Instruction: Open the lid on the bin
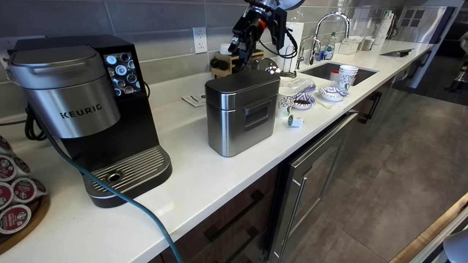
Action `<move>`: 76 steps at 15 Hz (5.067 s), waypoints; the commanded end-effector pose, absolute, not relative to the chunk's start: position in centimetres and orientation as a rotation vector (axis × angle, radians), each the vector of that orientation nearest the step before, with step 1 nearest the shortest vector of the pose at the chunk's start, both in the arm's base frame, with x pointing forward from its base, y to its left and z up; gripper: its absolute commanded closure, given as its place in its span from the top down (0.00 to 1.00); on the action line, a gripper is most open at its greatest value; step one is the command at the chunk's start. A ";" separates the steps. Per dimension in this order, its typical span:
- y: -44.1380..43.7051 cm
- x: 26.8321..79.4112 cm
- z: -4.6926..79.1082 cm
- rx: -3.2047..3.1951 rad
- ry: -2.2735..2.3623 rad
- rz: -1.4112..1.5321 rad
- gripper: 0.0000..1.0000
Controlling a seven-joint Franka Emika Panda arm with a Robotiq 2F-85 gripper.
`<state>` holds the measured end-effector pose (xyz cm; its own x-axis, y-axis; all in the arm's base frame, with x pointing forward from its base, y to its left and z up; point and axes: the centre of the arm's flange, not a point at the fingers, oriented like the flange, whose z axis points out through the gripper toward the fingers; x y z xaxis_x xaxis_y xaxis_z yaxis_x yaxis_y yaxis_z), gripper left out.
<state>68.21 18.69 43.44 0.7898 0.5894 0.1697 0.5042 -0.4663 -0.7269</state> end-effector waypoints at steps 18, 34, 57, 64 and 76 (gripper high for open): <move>20.8 69.4 42.8 -2.113 -0.866 0.250 1.00; 20.9 69.4 46.8 -2.143 -0.861 0.191 1.00; 22.4 69.3 42.7 -2.156 -1.089 0.199 1.00; 22.4 68.4 42.5 -2.117 -1.070 0.300 1.00; 21.5 68.8 43.3 -2.122 -0.939 0.312 1.00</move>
